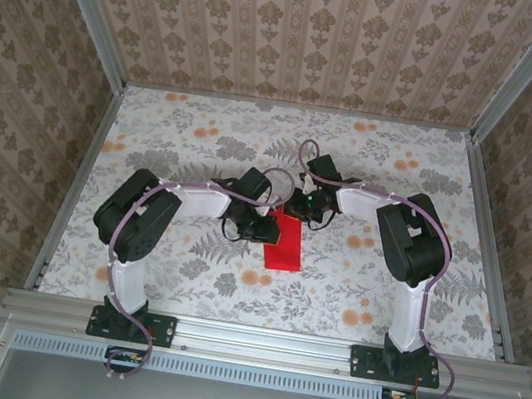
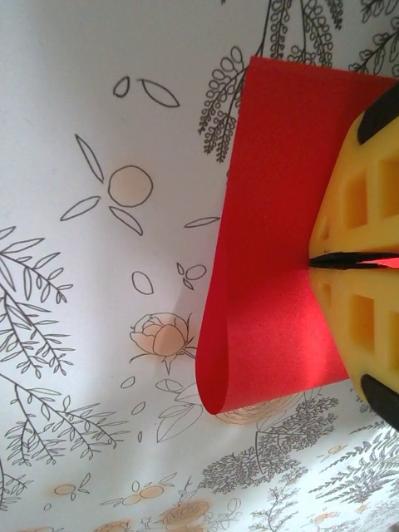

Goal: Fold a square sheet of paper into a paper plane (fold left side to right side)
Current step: First fold the square sheet of paper in half at the center of the table.

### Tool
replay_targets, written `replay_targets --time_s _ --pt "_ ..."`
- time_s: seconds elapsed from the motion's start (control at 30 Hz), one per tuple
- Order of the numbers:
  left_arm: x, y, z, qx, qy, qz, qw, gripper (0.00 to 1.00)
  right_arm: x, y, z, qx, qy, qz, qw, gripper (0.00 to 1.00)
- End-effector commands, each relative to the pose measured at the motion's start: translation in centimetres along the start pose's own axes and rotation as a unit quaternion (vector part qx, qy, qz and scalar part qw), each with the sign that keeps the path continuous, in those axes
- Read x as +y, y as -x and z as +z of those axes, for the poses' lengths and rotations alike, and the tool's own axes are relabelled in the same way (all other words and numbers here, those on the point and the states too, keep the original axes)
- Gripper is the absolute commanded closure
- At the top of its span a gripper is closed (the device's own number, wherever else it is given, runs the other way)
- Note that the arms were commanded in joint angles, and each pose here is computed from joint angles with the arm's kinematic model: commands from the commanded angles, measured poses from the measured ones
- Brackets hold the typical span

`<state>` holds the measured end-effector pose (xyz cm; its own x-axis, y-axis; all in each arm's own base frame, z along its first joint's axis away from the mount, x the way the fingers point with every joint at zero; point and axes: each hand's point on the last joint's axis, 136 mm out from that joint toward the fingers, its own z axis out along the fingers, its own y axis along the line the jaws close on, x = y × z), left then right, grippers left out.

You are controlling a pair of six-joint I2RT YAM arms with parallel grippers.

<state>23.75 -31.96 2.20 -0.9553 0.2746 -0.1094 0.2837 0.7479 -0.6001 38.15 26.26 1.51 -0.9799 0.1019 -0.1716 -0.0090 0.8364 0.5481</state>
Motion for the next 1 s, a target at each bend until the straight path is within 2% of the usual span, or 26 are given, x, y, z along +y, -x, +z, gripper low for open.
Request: replay_targets --time_s 0.0,0.7,0.87,0.97 --pt "-0.1 -2.5 -0.4 0.03 0.004 0.004 1.0 0.85 -4.2 -1.8 1.1 0.031 -0.076 0.029 0.996 0.87" --pt "-1.1 -7.4 -0.8 0.048 -0.013 0.003 0.999 0.85 -4.5 -2.0 1.2 0.037 -0.083 0.026 0.996 0.88" --pt "-1.4 -7.2 -1.3 0.044 -0.015 0.008 0.999 0.85 -4.4 -2.0 1.2 0.038 -0.08 0.026 0.996 0.87" --pt "-2.7 -6.1 -2.2 0.031 -0.03 0.022 0.999 0.84 -4.4 -2.1 1.2 0.039 -0.08 0.025 0.996 0.88"
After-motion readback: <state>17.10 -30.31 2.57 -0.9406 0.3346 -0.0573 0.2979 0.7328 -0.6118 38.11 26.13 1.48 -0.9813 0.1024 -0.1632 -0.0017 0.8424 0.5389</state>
